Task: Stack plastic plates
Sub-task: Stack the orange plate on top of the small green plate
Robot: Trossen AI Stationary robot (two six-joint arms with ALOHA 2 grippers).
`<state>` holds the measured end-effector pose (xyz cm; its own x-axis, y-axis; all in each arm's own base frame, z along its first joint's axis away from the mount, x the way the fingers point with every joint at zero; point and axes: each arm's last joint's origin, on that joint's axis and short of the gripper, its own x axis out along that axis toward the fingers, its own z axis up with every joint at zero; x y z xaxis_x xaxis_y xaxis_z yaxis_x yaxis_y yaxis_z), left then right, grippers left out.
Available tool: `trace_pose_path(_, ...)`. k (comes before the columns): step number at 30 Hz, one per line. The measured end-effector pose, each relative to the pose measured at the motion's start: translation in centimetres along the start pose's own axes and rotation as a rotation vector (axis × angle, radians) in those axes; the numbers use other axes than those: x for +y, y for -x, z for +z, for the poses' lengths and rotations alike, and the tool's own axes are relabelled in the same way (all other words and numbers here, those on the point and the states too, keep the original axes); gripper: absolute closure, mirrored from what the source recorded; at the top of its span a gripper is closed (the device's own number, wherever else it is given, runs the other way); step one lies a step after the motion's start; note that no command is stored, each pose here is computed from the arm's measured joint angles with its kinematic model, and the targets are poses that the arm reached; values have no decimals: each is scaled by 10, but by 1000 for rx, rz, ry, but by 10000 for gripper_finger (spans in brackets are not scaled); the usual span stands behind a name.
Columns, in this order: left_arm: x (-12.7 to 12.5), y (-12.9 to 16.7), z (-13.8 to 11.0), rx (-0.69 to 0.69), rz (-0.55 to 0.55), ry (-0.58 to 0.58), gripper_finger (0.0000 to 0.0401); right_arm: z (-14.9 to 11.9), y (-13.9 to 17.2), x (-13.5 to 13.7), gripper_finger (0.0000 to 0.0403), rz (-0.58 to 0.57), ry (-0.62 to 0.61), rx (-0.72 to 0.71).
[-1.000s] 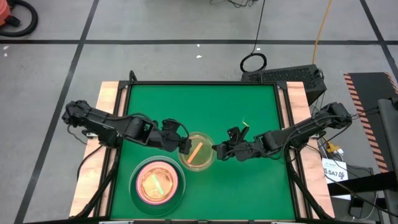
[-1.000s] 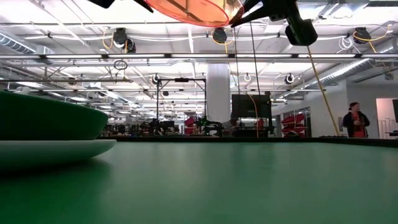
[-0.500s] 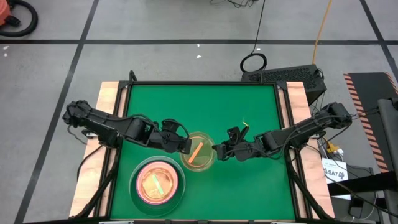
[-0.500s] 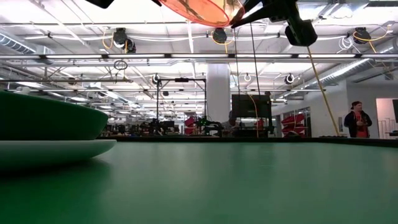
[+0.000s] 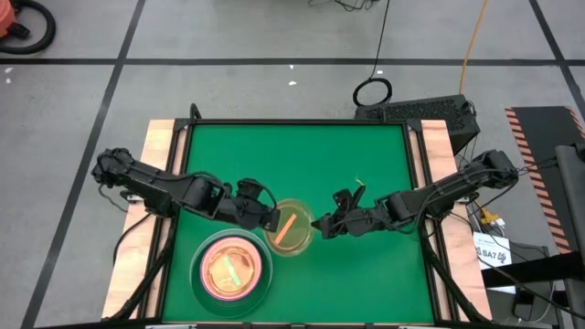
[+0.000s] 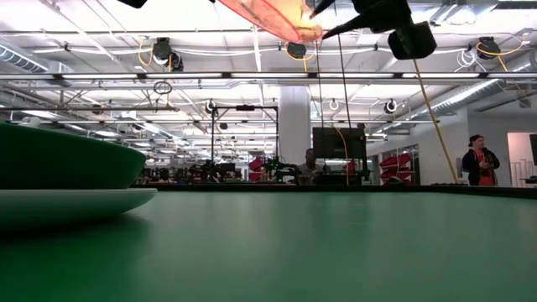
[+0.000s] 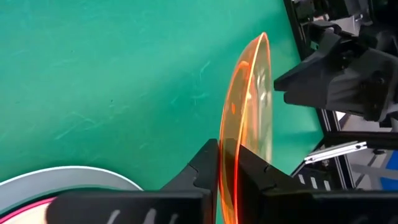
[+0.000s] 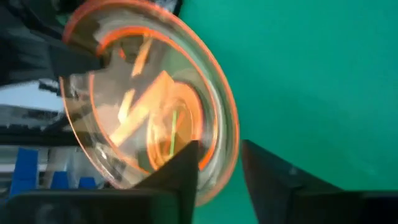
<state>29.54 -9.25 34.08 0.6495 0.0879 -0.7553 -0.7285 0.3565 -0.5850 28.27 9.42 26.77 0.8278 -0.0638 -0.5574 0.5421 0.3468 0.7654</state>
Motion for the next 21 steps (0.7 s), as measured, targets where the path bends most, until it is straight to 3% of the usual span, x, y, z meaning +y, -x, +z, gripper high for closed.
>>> trace_pose_path(6,0,3,-9,27,-2,-60,372,-1,5,-3,194,-25,-6,86)
trace_pose_path(10,2,7,-23,88,15,-135,372,-2,11,-5,147,-38,33,162)
trace_pose_path(15,18,16,-45,218,142,-306,372,-6,25,-6,124,-38,113,233)
trace_pose_path(21,33,25,-56,390,238,-620,372,-12,34,-8,122,-48,174,262)
